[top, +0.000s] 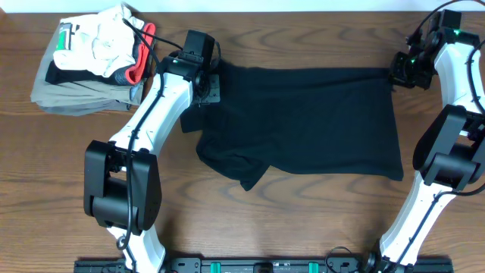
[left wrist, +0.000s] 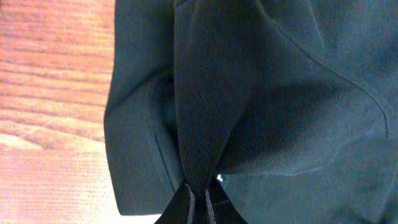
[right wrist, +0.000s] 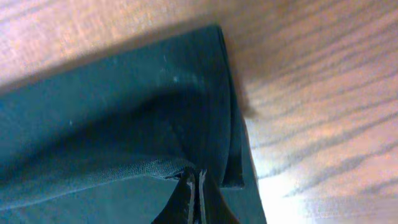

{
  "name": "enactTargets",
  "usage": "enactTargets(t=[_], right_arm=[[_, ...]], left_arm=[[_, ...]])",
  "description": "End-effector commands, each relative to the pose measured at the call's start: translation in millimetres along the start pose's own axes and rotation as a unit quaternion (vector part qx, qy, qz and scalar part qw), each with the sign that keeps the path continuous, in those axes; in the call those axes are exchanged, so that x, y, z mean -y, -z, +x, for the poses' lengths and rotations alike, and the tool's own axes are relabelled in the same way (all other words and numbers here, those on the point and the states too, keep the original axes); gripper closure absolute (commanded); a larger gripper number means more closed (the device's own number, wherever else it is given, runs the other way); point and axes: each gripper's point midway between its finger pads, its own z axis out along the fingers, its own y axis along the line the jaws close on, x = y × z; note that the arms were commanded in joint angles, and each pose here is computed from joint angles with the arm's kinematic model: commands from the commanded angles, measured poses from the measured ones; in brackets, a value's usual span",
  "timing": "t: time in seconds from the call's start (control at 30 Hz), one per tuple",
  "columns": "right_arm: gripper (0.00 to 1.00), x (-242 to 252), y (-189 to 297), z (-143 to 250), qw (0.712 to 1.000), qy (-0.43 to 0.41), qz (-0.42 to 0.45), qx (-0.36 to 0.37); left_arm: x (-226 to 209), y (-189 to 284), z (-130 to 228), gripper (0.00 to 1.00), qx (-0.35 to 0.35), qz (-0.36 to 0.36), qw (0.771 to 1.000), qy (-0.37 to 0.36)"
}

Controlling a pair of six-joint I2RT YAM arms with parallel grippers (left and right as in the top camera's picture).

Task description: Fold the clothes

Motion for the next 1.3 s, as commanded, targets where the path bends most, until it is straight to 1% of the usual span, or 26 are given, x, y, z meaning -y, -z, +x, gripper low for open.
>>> enactTargets(t=[0.0, 0.33, 0.63, 0.67, 0.7, 0.73, 0.77, 0.8, 0.83, 0.87, 0.9, 0.93, 1.03, 1.17, 1.27], right_arm=[[0.99, 3, 16, -1, 1.000, 0.005, 0.009, 0.009], [0.99, 9, 17, 12, 1.000, -0.001, 0.023, -0.019], [0.99, 24, 18, 29, 0.997, -0.008, 0.060, -0.052], [0.98, 27, 19, 30, 0.996, -0.008, 0.066, -0.054], [0.96, 28, 19, 31, 0.996, -0.008, 0.071, -0.056], [0.88, 29, 19, 33, 0.995, -0.008, 0.074, -0.060], [0.74, 29, 20, 34, 0.995, -0.009, 0.074, -0.063], [0.64, 29, 20, 36, 0.995, -0.009, 0.075, -0.065], [0.53, 29, 20, 37, 0.995, -0.009, 0.075, -0.067], [0.45, 30, 20, 38, 0.995, -0.010, 0.075, -0.069], [0.40, 30, 21, 37, 0.995, -0.010, 0.074, -0.069], [0.37, 29, 22, 37, 0.995, -0.011, 0.073, -0.067], [0.35, 25, 33, 34, 0.997, -0.013, 0.057, -0.057], [0.35, 8, 70, 25, 0.999, -0.009, 0.028, -0.021], [0.34, -6, 108, 25, 1.000, -0.003, 0.007, 0.012]], left_arm=[[-2, -5, 11, 0.94, -0.021, -0.003, 1.000, -0.007], [-5, -4, 22, 0.94, -0.045, -0.010, 0.999, -0.008], [-8, -3, 30, 0.94, -0.060, -0.014, 0.998, -0.009], [-8, -3, 30, 0.93, -0.060, -0.014, 0.998, -0.009], [-8, -3, 30, 0.87, -0.060, -0.014, 0.998, -0.009], [-8, -3, 30, 0.73, -0.060, -0.014, 0.998, -0.009], [-8, -3, 30, 0.59, -0.060, -0.014, 0.998, -0.009], [-8, -3, 30, 0.49, -0.060, -0.014, 0.998, -0.009], [-8, -3, 29, 0.26, -0.059, -0.016, 0.998, -0.009], [-8, -3, 29, 0.10, -0.059, -0.016, 0.998, -0.009], [-10, -3, 28, 0.04, -0.058, -0.018, 0.998, -0.008], [-11, -1, 26, 0.02, -0.055, -0.018, 0.998, -0.005], [-16, 15, 15, 0.02, -0.042, -0.017, 0.999, 0.004], [-26, 64, -8, 0.02, 0.008, -0.008, 1.000, 0.022], [-32, 103, -14, 0.02, 0.047, 0.000, 0.998, 0.032]])
